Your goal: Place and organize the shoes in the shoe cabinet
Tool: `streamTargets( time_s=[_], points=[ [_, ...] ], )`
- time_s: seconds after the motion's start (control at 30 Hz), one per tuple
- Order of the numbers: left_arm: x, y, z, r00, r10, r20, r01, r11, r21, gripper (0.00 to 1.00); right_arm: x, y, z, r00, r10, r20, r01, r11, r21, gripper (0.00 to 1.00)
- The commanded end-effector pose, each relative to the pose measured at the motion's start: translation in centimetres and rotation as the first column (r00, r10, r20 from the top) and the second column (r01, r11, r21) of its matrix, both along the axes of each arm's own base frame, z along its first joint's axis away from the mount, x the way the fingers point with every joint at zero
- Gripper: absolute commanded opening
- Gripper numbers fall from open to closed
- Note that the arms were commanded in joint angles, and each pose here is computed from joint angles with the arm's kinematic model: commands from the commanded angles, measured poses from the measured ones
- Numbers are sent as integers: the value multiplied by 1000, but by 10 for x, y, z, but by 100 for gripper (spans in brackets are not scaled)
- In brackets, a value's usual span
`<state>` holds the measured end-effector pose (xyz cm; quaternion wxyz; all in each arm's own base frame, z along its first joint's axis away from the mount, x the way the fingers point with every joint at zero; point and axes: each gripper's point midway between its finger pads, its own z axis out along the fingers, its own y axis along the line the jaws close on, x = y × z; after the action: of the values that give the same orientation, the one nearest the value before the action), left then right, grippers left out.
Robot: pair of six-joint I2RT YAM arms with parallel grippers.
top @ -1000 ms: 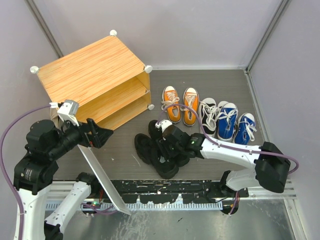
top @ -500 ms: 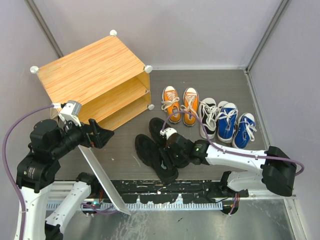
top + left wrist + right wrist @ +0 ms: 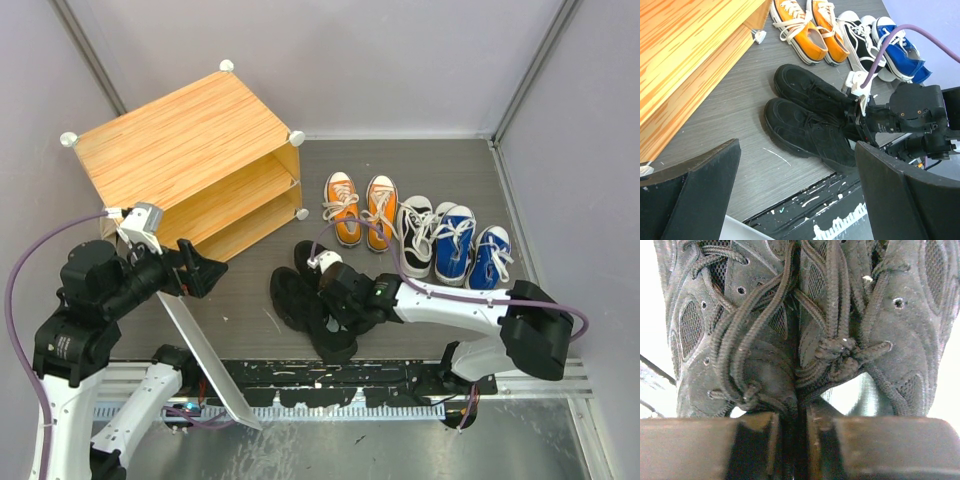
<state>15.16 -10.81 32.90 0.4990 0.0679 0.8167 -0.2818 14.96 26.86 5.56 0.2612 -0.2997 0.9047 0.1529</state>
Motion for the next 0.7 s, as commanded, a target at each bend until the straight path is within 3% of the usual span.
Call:
streamTargets(
  time_s=[0.0, 0.07, 0.3, 0.67],
  points=[
    [0, -2, 20, 997, -15, 77, 16, 1000, -22, 98, -20, -13, -4, 995, 55, -88, -66, 990, -128, 10],
    [-3, -3, 26, 996, -21, 90, 24, 999, -31, 98, -8, -7, 21, 998, 58, -37, -62, 990, -128, 2],
    [-13, -3, 42, 991, -28, 134, 34, 998, -45, 98, 29, 36, 130, 985, 91, 149, -91, 996, -7, 1],
    [-22, 0, 45, 987, -27, 156, 34, 999, -42, 98, 82, 84, 212, 947, 84, 309, -129, 983, 128, 1]
  ],
)
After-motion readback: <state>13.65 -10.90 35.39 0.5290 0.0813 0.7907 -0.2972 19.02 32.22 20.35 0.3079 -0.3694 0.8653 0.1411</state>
